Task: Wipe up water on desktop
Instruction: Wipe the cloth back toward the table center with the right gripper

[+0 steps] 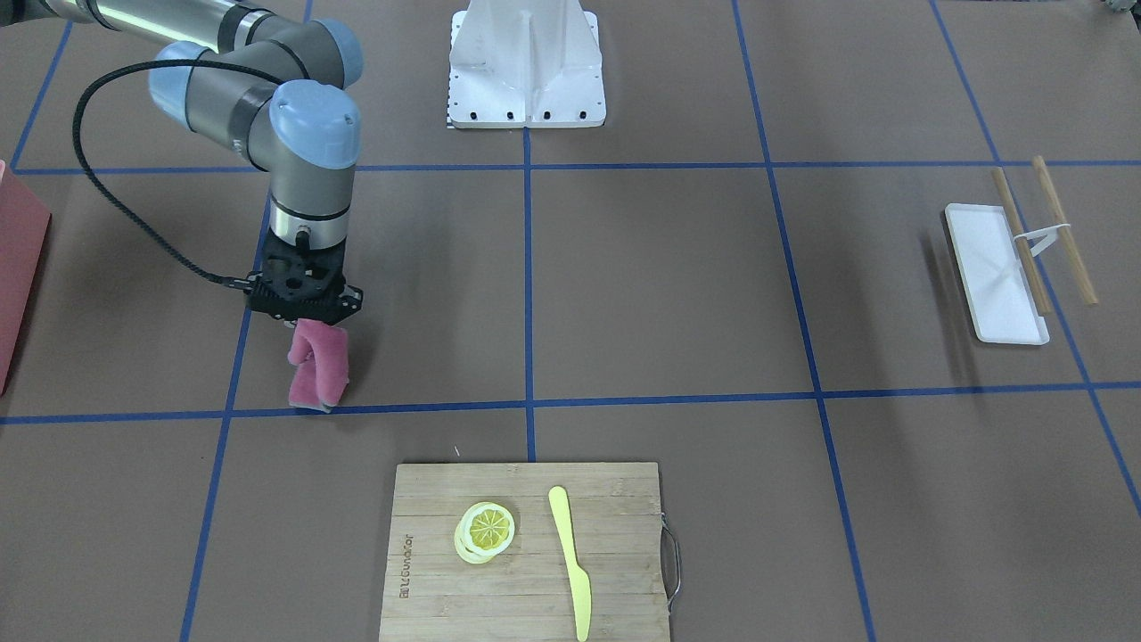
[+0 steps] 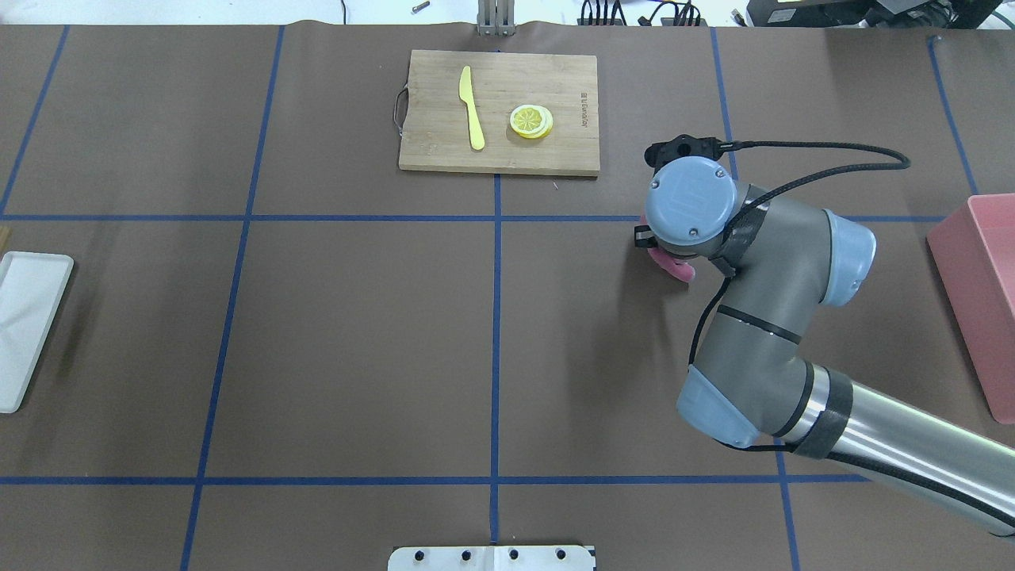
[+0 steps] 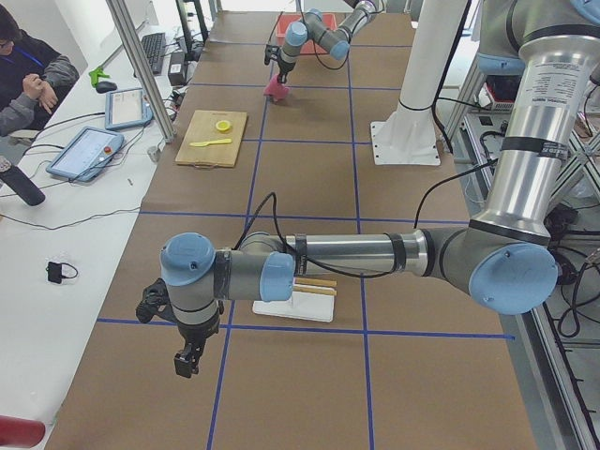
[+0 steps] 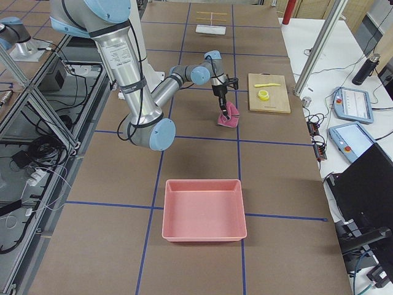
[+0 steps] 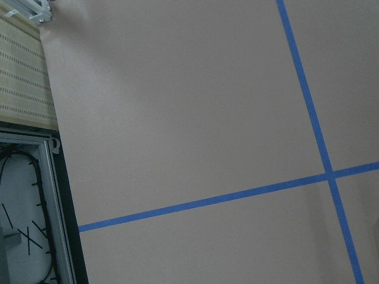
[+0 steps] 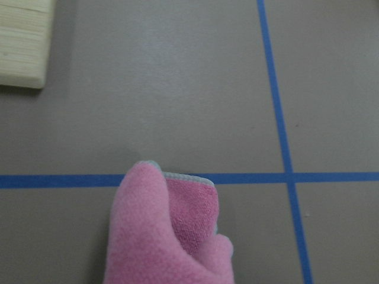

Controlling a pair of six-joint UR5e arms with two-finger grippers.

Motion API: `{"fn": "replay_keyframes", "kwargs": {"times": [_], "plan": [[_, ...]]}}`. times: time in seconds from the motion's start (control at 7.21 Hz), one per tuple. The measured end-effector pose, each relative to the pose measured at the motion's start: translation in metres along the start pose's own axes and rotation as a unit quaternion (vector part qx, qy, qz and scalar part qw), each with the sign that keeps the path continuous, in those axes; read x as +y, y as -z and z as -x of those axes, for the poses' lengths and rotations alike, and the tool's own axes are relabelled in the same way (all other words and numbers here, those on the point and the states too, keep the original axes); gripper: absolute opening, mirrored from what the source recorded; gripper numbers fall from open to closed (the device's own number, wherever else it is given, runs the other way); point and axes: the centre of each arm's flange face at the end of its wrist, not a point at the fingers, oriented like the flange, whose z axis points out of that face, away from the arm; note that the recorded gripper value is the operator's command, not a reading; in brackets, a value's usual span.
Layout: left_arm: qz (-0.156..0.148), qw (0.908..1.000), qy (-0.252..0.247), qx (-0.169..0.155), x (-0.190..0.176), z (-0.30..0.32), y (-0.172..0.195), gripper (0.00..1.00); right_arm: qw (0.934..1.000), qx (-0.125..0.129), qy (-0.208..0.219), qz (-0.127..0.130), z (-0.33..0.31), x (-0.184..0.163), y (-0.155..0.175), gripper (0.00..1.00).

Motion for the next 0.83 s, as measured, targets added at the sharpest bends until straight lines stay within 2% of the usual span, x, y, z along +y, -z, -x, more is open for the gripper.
{"fn": "replay_keyframes", "kwargs": {"times": [0.28, 0.42, 0.69, 0.83], "plan": [[0.002, 1.0, 0.001, 0.001, 0.001, 0.001, -0.001, 0.98, 0.9958, -0.066, -0.063, -0.003, 0.079, 0.024, 0.017, 0.0], [0.002, 1.0, 0.001, 0.001, 0.001, 0.001, -0.002, 0.98, 0.9919, -0.086, -0.093, -0.004, 0.128, 0.027, 0.033, 0.0], [0.005, 1.0, 0.003, 0.001, 0.006, 0.002, -0.005, 0.98, 0.9843, -0.113, -0.135, -0.008, 0.198, 0.034, 0.068, 0.0], [0.005, 1.0, 0.003, 0.002, 0.007, 0.002, -0.006, 0.98, 0.9834, -0.116, -0.139, -0.011, 0.209, 0.038, 0.073, 0.0]]}}
